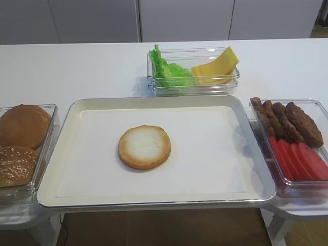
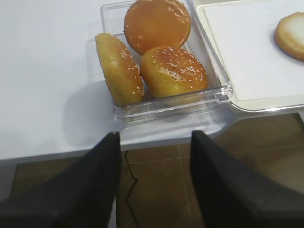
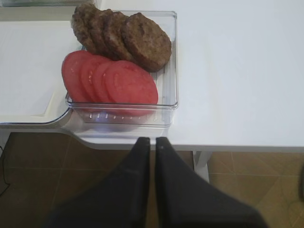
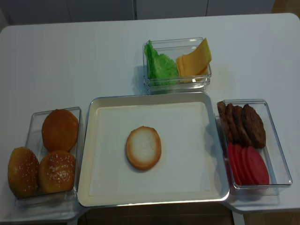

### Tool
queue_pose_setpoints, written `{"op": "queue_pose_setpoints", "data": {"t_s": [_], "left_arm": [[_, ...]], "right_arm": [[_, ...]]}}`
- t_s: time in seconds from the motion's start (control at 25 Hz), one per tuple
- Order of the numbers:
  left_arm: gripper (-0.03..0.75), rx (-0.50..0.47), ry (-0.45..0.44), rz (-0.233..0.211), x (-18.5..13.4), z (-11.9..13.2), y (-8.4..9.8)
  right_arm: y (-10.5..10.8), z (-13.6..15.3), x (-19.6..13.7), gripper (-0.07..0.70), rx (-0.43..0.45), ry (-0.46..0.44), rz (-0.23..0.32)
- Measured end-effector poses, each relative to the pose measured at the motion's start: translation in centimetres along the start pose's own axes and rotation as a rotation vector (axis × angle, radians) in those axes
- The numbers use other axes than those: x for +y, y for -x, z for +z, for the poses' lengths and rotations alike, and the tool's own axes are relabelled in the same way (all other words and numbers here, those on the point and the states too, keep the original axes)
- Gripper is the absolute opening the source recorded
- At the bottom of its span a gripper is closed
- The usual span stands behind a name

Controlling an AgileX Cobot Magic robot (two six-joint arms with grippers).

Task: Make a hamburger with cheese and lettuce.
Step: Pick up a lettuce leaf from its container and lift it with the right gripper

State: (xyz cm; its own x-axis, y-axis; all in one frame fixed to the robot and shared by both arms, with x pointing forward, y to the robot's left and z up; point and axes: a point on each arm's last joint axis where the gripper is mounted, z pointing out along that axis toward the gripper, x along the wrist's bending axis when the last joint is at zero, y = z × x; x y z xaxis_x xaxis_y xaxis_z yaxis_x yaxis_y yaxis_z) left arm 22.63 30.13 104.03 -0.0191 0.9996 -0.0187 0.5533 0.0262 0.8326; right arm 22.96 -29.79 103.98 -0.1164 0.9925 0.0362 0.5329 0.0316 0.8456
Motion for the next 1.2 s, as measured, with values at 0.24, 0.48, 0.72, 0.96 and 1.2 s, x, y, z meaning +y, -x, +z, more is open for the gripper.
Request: {"op": "queue_pose_setpoints", "data": {"t_s": [0.24, 0.48, 0.72, 0.96, 1.2], "left_arm": [[0.359, 0.000, 0.000, 0.000, 0.00, 0.00, 0.00], [0.359, 0.000, 0.000, 0.000, 0.00, 0.00, 0.00], [0.359, 0.000, 0.000, 0.000, 0.00, 0.00, 0.00], [0.359, 0.000, 0.000, 0.000, 0.00, 0.00, 0.00], [0.359, 0.000, 0.000, 0.000, 0.00, 0.00, 0.00]], "right_arm": [[0.00, 0.00, 0.00, 0.045, 0.000, 0.000, 0.000], [0.00, 0.00, 0.00, 0.045, 0.000, 0.000, 0.000], [0.00, 0.00, 0.00, 0.045, 0.000, 0.000, 0.000], [0.00, 0.00, 0.00, 0.045, 0.000, 0.000, 0.000], [0.00, 0.00, 0.00, 0.045, 0.000, 0.000, 0.000]]}}
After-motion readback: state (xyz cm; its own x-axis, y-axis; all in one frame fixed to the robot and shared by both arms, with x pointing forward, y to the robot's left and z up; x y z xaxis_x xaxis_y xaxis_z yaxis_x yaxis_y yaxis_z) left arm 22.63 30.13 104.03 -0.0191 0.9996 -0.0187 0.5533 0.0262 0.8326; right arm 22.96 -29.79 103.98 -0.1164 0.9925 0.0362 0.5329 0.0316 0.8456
